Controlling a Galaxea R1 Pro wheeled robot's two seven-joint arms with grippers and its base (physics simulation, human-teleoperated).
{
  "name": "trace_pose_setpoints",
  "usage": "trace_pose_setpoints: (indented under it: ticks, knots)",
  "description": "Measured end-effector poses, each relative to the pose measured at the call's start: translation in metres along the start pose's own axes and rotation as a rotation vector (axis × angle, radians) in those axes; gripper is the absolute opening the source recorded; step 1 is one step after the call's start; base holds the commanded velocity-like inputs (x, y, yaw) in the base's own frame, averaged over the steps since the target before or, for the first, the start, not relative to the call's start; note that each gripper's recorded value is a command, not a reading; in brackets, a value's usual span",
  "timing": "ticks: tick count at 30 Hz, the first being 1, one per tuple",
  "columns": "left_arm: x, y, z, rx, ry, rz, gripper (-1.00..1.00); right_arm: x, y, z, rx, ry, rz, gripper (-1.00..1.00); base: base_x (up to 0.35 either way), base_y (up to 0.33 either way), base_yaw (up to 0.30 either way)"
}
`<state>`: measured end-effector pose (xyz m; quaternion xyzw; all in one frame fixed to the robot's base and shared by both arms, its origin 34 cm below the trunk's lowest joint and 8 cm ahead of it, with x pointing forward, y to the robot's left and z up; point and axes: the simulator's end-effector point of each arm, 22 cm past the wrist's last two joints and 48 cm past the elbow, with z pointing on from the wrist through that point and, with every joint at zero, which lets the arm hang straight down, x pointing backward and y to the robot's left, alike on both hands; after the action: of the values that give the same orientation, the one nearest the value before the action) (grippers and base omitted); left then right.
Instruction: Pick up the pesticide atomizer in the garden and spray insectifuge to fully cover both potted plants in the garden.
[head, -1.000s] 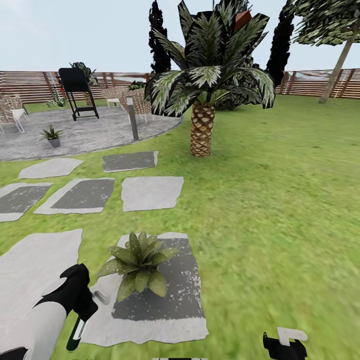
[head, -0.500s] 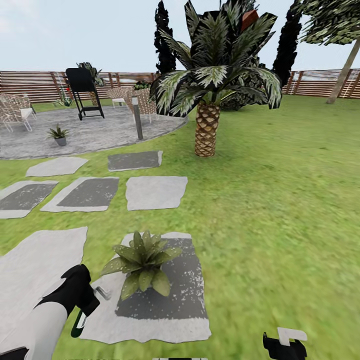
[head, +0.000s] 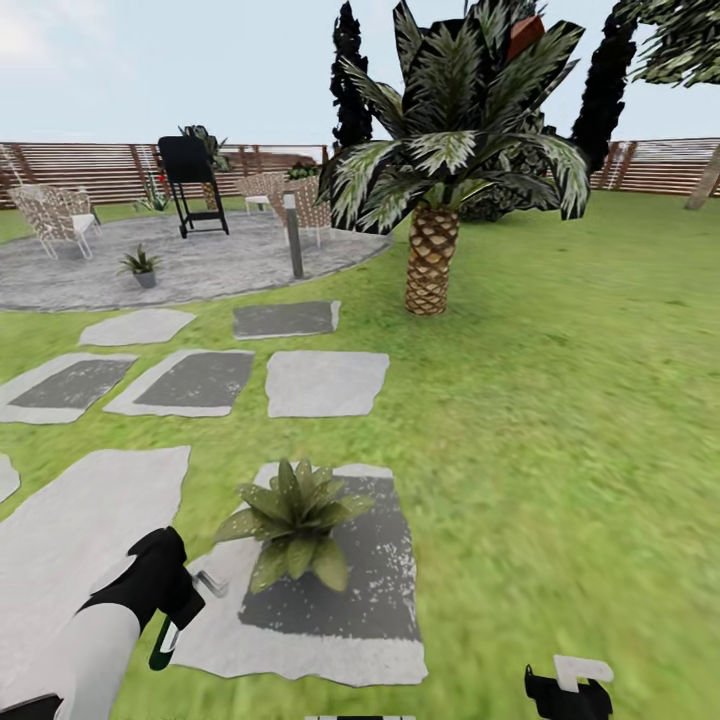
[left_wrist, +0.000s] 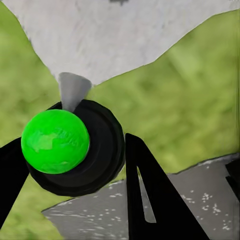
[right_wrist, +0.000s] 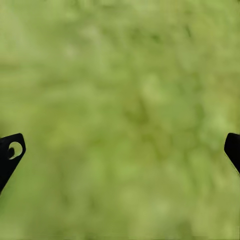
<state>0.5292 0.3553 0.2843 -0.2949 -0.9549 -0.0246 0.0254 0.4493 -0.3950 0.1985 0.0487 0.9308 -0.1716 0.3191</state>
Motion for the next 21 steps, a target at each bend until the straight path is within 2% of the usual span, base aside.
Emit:
trace_pose_setpoints:
  ticks: [4,9,14,17,21]
  knots:
    - [-0.004,-0.005,0.0,0.007,-0.005,0.003,-1.0,0.0,0.0,0.0,0.0,0.0,0.0,1.0,0.098,-0.267,0.203]
    - [-0.011,-0.014,0.001,0.016,-0.013,0.012,-1.0,0.0,-0.001,0.0,0.001,0.0,0.0,1.0,0.121,-0.251,0.018]
    - [-0.013,-0.01,-0.002,0.008,-0.021,0.01,-1.0,0.0,-0.001,0.0,0.001,0.0,0.0,1.0,0.238,-0.196,0.033]
    - [-0.027,0.0,-0.015,-0.017,-0.063,-0.001,-1.0,0.0,-0.001,0.0,0.001,0.0,0.0,1.0,0.243,-0.181,0.246]
    - [-0.024,0.004,-0.016,-0.032,-0.05,0.016,-1.0,0.0,-0.001,0.0,0.0,0.0,0.0,1.0,0.127,-0.231,0.272]
